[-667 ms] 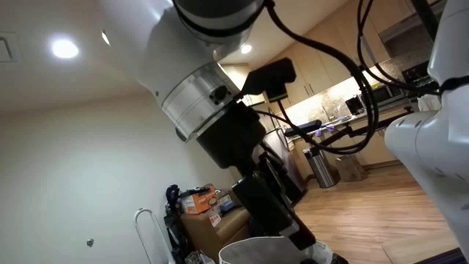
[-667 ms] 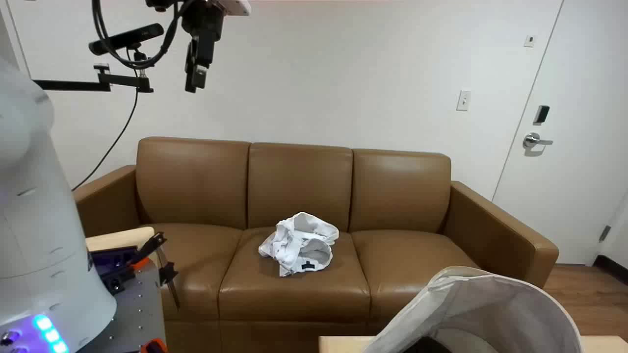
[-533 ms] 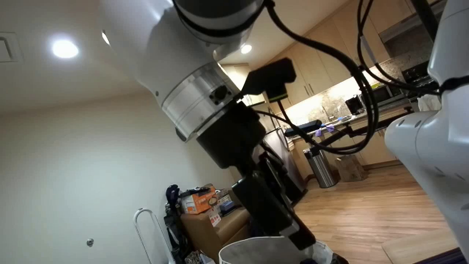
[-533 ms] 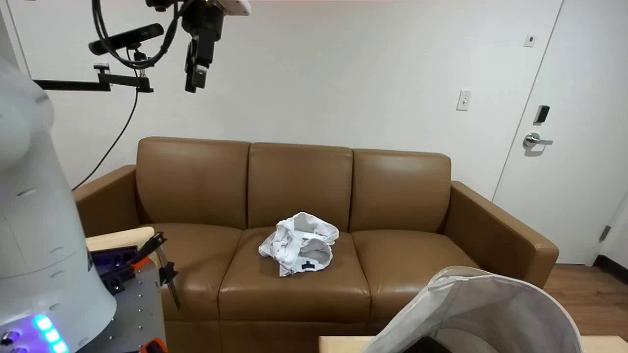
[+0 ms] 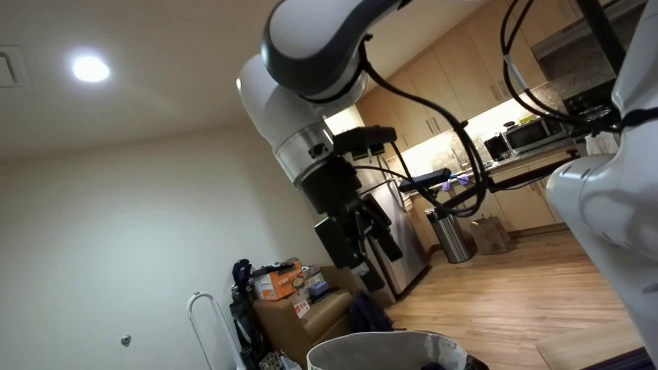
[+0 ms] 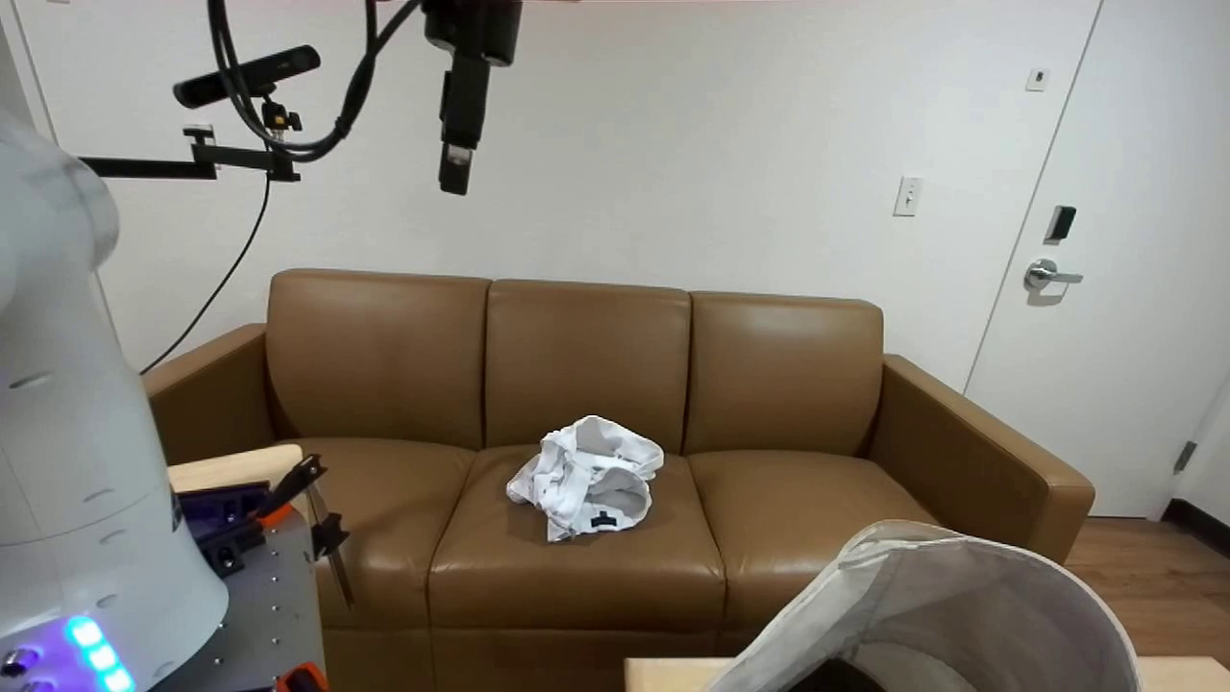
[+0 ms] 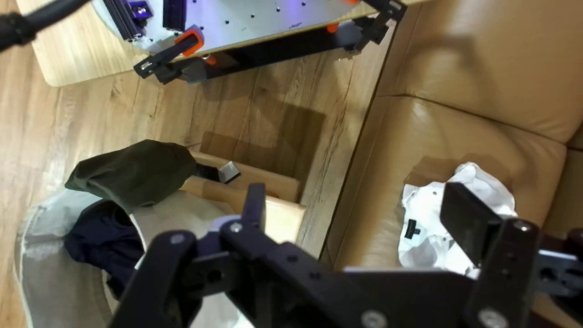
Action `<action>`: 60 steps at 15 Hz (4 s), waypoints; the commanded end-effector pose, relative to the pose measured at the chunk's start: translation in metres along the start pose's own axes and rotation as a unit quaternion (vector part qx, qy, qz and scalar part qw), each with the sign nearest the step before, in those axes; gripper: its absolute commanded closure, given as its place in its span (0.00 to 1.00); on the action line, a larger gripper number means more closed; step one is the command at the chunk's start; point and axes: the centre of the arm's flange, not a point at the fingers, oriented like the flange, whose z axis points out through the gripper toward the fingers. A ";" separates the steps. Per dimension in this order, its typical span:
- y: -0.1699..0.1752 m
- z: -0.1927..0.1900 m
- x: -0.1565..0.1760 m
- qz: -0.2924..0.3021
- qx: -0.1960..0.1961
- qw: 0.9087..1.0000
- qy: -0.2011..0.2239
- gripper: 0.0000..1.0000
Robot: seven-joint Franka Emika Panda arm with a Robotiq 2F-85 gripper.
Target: Take the black clothing out of the pink laundry bag and place it on top of the white clothing on the sofa
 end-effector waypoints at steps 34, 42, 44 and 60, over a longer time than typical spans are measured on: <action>0.336 0.158 0.110 0.215 -0.058 0.963 0.152 0.00; 0.374 0.183 0.160 0.180 -0.036 0.977 0.104 0.00; 0.395 0.203 0.183 0.148 -0.025 0.985 0.085 0.00; 0.384 0.242 0.184 0.090 -0.123 0.987 -0.056 0.00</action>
